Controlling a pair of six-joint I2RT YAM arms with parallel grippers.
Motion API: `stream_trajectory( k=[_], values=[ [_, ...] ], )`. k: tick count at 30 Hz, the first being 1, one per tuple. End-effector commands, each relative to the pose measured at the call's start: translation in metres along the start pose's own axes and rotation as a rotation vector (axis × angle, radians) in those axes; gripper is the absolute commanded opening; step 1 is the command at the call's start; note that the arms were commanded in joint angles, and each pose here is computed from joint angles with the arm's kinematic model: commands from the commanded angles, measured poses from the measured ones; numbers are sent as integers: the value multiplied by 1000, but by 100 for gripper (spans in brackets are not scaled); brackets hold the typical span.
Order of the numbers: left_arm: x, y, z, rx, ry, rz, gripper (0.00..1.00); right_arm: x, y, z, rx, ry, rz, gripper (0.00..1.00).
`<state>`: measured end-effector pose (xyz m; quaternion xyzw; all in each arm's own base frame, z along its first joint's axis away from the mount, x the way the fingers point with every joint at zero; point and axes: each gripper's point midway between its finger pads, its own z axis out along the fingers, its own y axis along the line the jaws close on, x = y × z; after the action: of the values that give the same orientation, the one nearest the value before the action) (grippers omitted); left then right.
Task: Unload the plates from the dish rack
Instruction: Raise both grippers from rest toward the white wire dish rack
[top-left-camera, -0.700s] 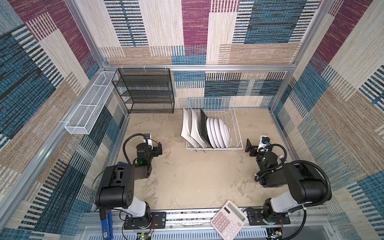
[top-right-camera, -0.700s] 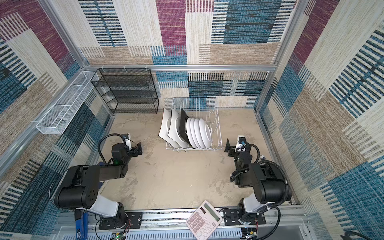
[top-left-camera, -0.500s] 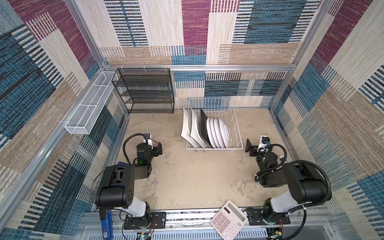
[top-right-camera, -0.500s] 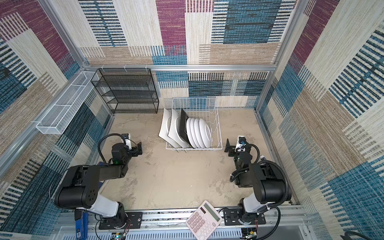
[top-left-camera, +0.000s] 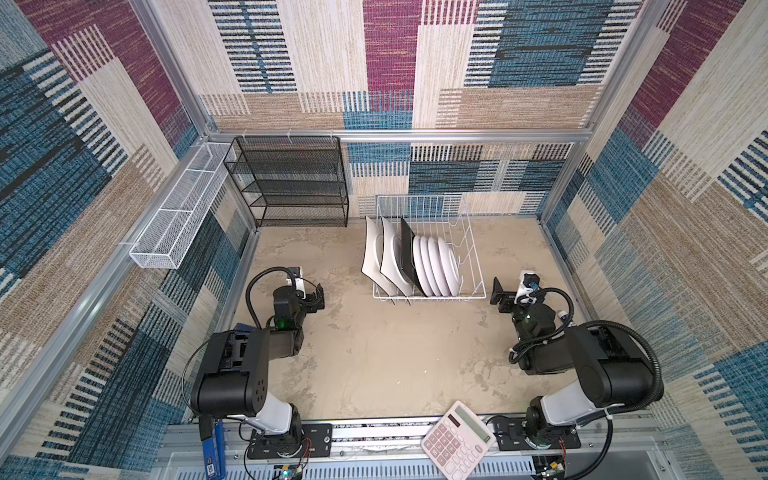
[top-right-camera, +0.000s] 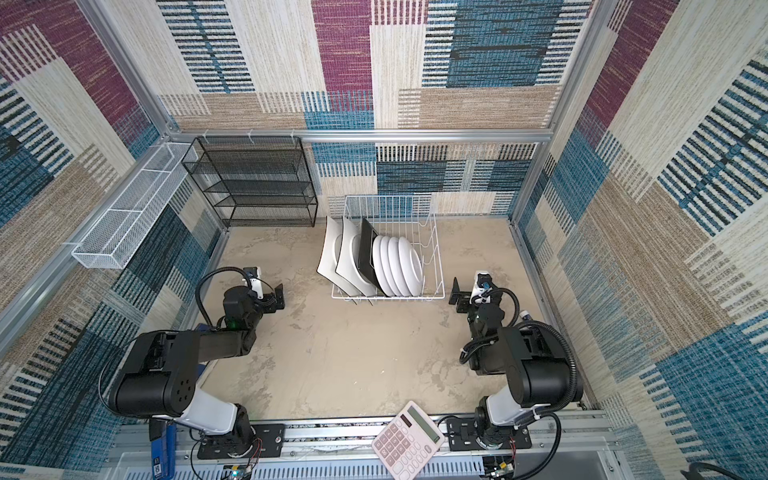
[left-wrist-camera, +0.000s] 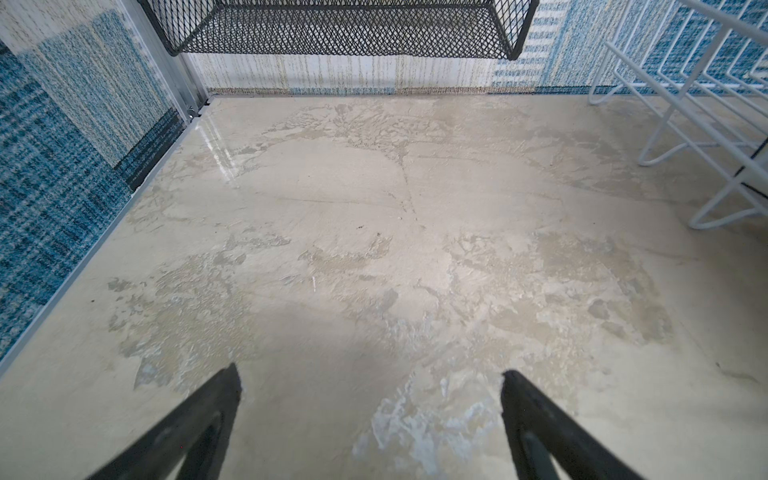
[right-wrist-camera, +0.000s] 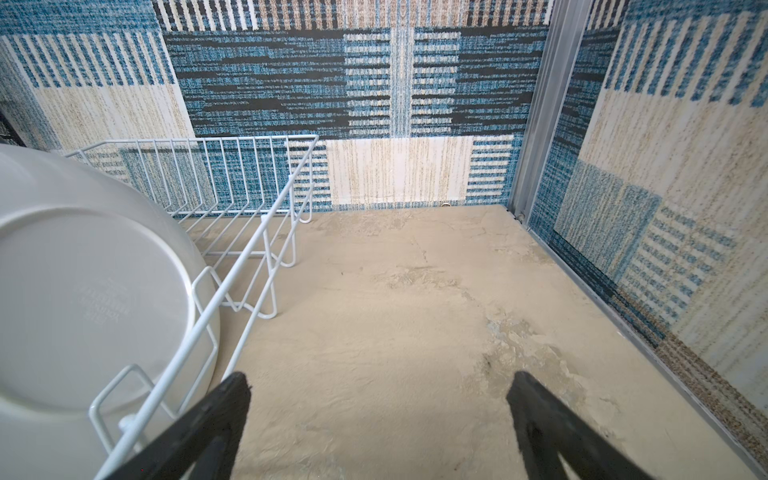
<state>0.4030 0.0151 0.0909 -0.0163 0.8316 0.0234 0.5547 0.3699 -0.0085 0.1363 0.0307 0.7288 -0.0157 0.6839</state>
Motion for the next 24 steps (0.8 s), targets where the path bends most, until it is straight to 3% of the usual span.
stream_trajectory(
  k=[1, 18, 24],
  values=[
    [-2, -2, 0, 11, -7, -3, 100, -9, 2, 2, -14, -31, 3, 99],
    [-2, -2, 0, 27, -7, -12, 98, -11, 4, 1, -22, -36, -4, 99],
    [-16, -3, -7, 39, -18, -6, 98, -30, 5, 4, -22, -30, -8, 99]
  ],
)
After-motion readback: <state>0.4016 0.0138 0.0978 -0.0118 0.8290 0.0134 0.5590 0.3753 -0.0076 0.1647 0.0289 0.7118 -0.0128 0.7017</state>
